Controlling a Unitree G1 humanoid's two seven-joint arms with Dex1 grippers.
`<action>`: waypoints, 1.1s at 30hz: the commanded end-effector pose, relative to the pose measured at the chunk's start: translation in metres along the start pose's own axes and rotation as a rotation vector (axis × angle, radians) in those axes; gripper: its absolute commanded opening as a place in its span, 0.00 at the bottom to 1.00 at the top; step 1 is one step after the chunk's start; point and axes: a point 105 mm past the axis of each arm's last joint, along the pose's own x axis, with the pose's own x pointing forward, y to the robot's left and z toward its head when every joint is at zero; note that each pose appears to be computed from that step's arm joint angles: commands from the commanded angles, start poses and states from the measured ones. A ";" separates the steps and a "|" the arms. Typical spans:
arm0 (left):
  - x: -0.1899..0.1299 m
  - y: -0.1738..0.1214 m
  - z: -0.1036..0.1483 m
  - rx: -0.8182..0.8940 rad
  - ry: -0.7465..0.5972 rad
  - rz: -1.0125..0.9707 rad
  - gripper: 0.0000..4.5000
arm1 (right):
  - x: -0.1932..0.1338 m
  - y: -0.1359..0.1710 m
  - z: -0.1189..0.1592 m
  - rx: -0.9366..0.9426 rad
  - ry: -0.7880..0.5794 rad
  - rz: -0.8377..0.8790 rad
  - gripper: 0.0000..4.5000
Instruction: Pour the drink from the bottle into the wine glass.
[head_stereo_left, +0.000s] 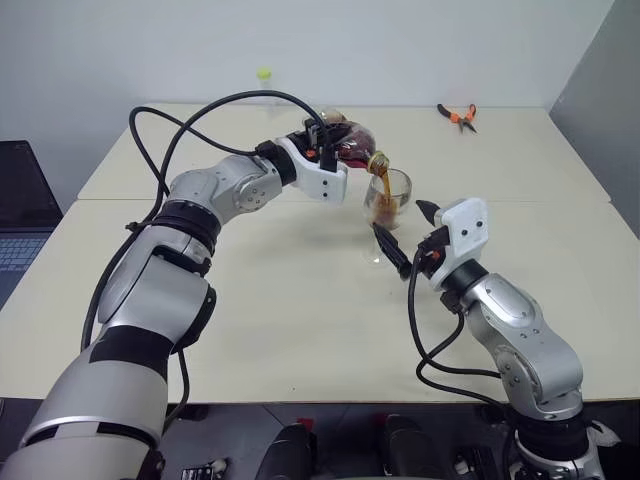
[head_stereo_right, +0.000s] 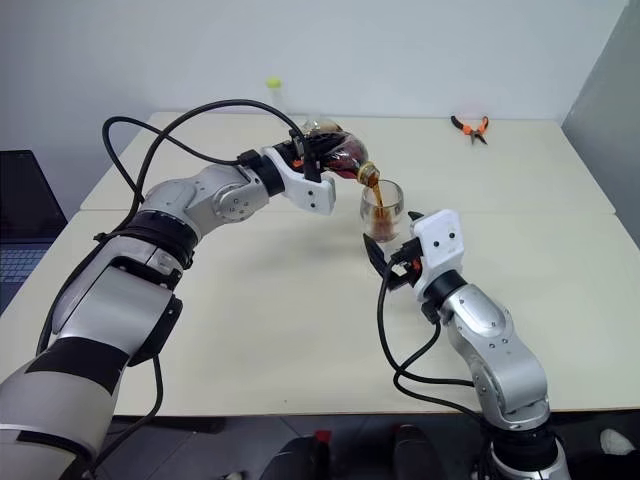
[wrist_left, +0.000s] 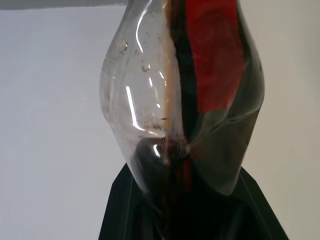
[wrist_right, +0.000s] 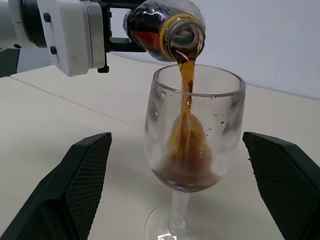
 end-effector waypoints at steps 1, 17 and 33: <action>0.003 0.029 0.000 0.033 -0.009 0.082 0.16 | -0.004 -0.001 0.011 -0.022 -0.041 -0.001 1.00; 0.004 0.030 0.000 0.033 -0.008 0.084 0.16 | -0.007 -0.002 0.011 -0.030 -0.039 0.007 1.00; 0.003 0.031 -0.003 0.043 0.003 0.082 0.16 | -0.008 0.000 0.010 -0.030 -0.035 0.017 1.00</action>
